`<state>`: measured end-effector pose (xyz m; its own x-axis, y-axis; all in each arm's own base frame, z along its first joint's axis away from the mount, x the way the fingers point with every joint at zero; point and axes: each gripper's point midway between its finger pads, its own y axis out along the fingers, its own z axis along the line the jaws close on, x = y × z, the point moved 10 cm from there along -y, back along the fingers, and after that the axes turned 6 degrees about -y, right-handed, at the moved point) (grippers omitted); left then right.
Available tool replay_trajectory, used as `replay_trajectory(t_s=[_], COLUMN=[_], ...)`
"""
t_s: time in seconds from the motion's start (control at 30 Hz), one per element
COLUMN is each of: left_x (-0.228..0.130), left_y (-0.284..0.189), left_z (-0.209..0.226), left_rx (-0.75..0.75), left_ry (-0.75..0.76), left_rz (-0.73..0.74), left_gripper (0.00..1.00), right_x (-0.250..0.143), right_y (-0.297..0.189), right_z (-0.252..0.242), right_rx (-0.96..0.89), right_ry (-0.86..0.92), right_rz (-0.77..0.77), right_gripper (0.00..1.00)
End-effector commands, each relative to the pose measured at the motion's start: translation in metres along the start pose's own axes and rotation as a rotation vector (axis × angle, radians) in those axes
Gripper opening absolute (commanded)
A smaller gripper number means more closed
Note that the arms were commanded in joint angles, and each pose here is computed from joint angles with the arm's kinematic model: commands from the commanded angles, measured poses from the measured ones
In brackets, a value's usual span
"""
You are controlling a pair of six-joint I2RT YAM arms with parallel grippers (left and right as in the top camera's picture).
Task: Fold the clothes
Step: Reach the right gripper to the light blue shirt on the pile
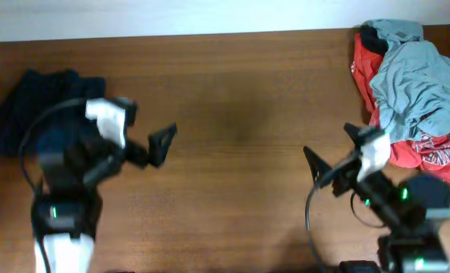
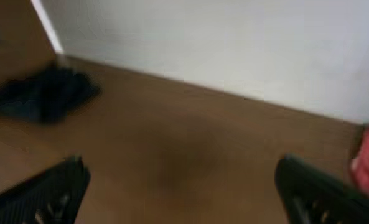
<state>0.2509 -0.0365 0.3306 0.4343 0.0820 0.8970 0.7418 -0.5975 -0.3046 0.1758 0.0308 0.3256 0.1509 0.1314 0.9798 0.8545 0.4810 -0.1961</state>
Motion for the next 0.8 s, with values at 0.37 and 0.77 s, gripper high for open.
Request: replay_trajectory(t_s=[0.37,0.77], left_x=[-0.020,-0.025], left_y=[0.076,0.118], left_z=[0.053,0.013], left_rx=[-0.126,0.037], left_ry=[-0.203,-0.072], left_rz=[0.228,0.327], left_gripper=[0.99,0.99], right_x=[0.015,-0.001], right_y=[0.058,0.061], right_z=[-0.032,-0.092], right_rx=[0.103,-0.347], right_ry=[0.238,0.378], right_rz=[0.367,0.608], right_gripper=[0.98,0.98])
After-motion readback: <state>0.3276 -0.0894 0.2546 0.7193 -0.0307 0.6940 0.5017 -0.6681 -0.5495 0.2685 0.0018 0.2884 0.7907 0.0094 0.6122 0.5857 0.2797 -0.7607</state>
